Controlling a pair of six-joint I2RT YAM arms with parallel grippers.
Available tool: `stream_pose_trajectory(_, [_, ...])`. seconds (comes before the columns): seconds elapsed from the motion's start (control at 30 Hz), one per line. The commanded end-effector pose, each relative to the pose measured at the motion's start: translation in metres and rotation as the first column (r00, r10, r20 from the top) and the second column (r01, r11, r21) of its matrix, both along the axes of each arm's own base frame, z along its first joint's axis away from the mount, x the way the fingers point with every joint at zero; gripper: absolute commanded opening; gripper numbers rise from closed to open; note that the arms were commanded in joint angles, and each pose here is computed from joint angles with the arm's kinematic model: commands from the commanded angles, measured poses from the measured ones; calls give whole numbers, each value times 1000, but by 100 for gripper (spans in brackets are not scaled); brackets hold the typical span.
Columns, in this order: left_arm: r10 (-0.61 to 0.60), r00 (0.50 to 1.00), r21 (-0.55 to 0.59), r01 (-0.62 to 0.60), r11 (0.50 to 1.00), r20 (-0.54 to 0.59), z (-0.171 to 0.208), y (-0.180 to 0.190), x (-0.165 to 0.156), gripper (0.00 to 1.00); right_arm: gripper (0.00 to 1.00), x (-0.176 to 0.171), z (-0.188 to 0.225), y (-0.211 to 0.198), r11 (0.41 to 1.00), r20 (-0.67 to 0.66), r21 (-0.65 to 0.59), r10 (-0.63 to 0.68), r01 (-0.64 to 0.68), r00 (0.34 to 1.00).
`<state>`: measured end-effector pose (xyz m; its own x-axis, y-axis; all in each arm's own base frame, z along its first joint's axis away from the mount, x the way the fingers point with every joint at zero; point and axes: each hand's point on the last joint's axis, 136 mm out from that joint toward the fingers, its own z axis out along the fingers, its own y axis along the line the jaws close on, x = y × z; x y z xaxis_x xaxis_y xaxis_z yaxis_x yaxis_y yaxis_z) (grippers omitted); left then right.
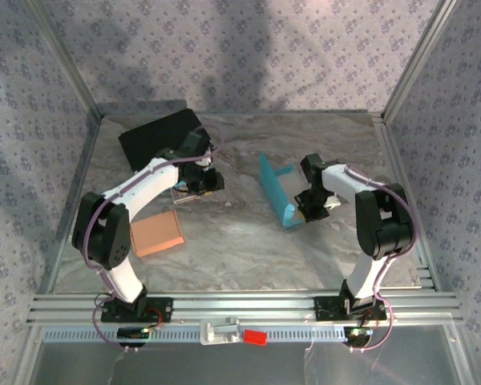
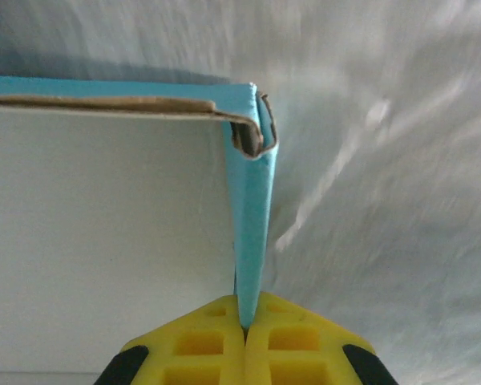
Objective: Fold the paper box
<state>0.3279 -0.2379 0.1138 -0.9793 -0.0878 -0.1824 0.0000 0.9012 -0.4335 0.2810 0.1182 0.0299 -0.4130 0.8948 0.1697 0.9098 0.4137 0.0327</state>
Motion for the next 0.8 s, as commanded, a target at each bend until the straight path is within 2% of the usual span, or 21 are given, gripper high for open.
stream_pose_trajectory(0.0, [-36,999,-115,32,993,-28,1,-35,-10,35,0,-17,-6,45,969,-105,131,-197,210,975])
stream_pose_trajectory(0.03, [-45,998,-127,40,991,-37,-3,-43,-11,35,2,-16,-7,55,963,-103,156,-205,219,973])
stream_pose_trajectory(0.17, [-67,996,-148,58,987,-59,-14,-66,-8,35,24,-16,-4,67,970,-98,163,-164,179,982])
stream_pose_trajectory(0.27, [-68,996,-163,57,985,-60,-16,-75,-1,34,31,-7,7,63,977,-36,178,-115,120,993])
stream_pose_trajectory(0.37, [-70,996,-171,61,983,-47,-11,-80,6,35,37,5,36,52,987,62,157,-23,14,998])
stream_pose_trajectory(0.5, [-72,997,-171,65,983,-39,-8,-84,13,35,40,26,87,39,980,244,88,154,-180,957])
stream_pose_trajectory(0.57, [-71,997,-167,65,984,-33,-6,-84,15,35,42,42,112,35,946,359,19,297,-325,885])
stream_pose_trajectory(0.6, [-70,997,-163,64,985,-33,-6,-84,16,35,42,50,124,36,912,411,-26,382,-409,827])
stream_pose_trajectory(0.67, [-70,997,-161,65,985,-28,-4,-85,19,35,44,65,154,48,808,516,-122,548,-576,659])
stream_pose_trajectory(0.77, [-69,997,-151,65,986,-26,-3,-85,21,35,51,73,199,82,622,642,-237,677,-746,361])
